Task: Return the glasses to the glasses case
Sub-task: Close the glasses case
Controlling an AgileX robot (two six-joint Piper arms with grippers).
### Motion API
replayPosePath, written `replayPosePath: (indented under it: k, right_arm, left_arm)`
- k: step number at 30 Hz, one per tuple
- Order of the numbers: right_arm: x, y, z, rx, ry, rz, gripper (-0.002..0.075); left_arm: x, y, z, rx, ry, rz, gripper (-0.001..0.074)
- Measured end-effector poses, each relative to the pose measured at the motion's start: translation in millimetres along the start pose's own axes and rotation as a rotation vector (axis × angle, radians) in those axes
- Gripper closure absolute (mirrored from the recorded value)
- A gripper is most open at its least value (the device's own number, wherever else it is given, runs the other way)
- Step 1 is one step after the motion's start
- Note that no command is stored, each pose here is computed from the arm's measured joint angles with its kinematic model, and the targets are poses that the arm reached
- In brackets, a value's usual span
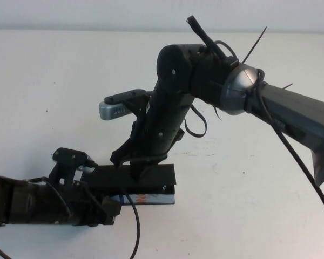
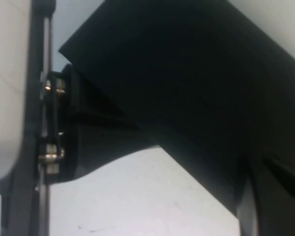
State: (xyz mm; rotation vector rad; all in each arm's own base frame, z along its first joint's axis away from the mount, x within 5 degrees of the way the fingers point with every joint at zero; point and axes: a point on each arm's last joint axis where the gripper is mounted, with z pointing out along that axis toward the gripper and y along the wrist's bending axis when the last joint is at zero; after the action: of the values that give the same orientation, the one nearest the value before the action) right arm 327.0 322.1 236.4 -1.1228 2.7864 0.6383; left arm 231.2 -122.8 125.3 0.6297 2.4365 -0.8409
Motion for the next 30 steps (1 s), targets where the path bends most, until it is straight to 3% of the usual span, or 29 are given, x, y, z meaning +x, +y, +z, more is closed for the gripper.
replayPosePath:
  k: [23, 30]
  right_arm:
    - [7.7, -9.0, 23.5, 0.002, 0.066, 0.027, 0.0739]
    - [7.5, -4.1, 11.0, 0.002, 0.039, 0.017, 0.0739]
  left_arm:
    - [21.9, -25.1, -37.8, -0.002, -0.037, 0.007, 0.0734]
    - [13.5, -44.2, -67.3, -0.003, -0.164, 0.089, 0.0734]
